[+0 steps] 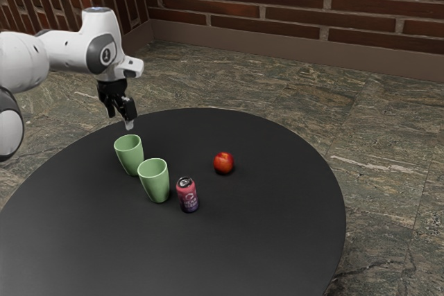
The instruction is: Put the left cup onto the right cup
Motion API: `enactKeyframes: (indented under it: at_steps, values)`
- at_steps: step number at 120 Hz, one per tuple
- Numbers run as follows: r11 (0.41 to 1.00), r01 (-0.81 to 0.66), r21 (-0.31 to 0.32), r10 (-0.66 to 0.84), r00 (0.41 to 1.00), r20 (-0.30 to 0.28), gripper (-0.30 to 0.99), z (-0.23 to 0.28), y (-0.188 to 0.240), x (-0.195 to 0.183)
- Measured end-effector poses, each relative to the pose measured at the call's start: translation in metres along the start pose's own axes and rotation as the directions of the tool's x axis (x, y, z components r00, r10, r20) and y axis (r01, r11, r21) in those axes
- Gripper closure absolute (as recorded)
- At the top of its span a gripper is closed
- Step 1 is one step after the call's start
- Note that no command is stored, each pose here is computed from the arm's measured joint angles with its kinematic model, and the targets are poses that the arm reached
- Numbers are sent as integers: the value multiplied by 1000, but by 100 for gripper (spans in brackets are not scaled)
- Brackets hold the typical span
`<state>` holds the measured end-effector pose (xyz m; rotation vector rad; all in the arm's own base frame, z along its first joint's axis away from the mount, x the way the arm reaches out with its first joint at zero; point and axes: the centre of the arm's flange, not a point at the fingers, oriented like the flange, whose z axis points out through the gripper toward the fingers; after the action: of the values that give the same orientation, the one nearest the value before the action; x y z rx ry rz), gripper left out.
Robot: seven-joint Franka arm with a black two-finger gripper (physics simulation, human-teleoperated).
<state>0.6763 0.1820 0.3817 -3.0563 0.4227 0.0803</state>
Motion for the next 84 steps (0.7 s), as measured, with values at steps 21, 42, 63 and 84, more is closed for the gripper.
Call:
enactKeyframes:
  at_steps: [21, 42, 63, 84]
  values:
    - [1000, -14, 4, 14, 1000, -5, 2, 9, 0, -1]
    - [1000, -21, 4, 21, 1000, -12, 2, 13, -1, -1]
    - [1000, -27, -1, 27, 1000, -9, 2, 23, 1, -3]
    - [1000, -25, -7, 24, 1000, -13, 2, 29, 0, -5]
